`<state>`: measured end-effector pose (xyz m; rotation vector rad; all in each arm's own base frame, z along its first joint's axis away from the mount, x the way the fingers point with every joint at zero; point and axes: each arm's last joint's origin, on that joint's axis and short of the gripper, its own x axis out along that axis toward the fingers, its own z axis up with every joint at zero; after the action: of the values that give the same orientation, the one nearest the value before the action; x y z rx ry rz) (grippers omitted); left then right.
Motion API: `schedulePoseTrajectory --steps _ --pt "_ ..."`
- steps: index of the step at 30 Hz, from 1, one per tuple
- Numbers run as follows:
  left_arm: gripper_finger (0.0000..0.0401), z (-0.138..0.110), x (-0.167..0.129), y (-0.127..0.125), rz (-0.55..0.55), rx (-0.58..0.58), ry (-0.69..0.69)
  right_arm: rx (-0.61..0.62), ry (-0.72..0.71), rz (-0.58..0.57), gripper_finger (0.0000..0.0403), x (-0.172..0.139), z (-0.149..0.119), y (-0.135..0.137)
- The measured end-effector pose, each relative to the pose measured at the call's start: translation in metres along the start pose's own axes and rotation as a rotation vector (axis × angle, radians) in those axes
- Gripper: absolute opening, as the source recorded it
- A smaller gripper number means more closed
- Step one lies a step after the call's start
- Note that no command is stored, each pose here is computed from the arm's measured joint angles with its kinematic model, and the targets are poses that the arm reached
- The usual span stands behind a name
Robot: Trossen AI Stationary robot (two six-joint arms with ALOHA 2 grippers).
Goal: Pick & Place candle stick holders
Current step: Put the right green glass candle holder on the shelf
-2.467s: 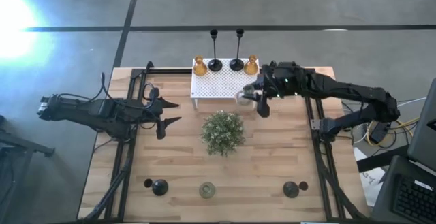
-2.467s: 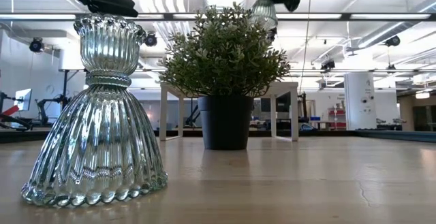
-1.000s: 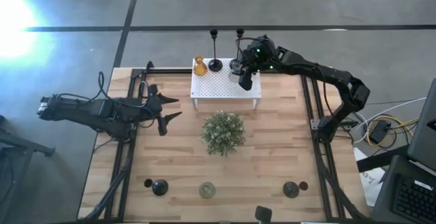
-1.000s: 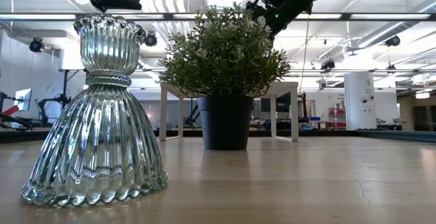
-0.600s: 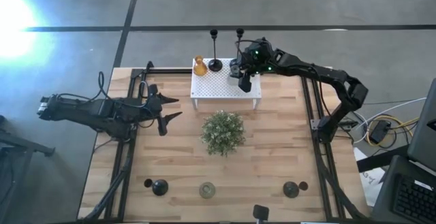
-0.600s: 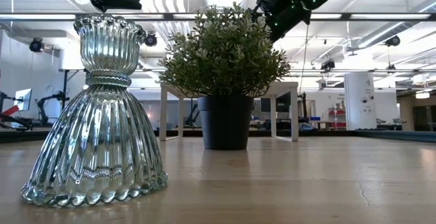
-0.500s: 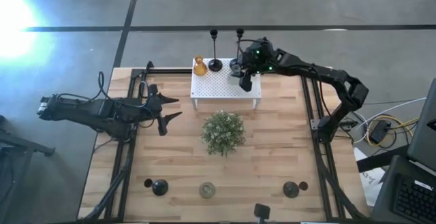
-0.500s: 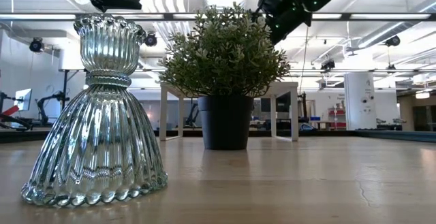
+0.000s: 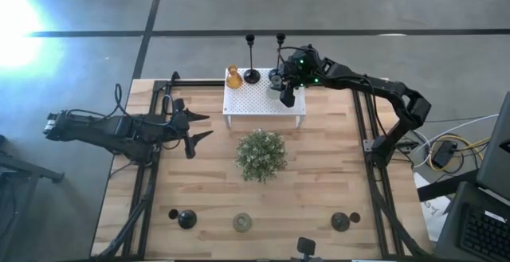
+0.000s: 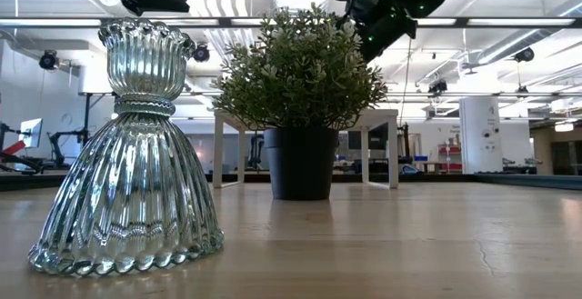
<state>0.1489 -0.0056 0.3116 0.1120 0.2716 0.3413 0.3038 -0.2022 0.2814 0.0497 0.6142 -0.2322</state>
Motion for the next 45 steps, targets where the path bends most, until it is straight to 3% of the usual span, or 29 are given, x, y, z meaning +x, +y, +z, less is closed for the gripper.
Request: schedulePoseTrajectory --steps 35,41,45 --pt "0.0236 -0.0001 0.0 -0.0001 -0.001 0.001 0.001 -0.033 0.011 0.044 0.0123 0.004 -0.0071 0.007" --pt "0.0236 -0.0001 0.0 -0.0001 -0.001 0.001 0.001 -0.031 0.01 0.037 0.0178 0.0041 -0.0071 0.0067" --pt "0.0236 -0.0001 0.0 -0.0001 -0.001 0.001 0.001 -0.03 0.007 0.036 0.0192 0.004 -0.0061 0.0066"
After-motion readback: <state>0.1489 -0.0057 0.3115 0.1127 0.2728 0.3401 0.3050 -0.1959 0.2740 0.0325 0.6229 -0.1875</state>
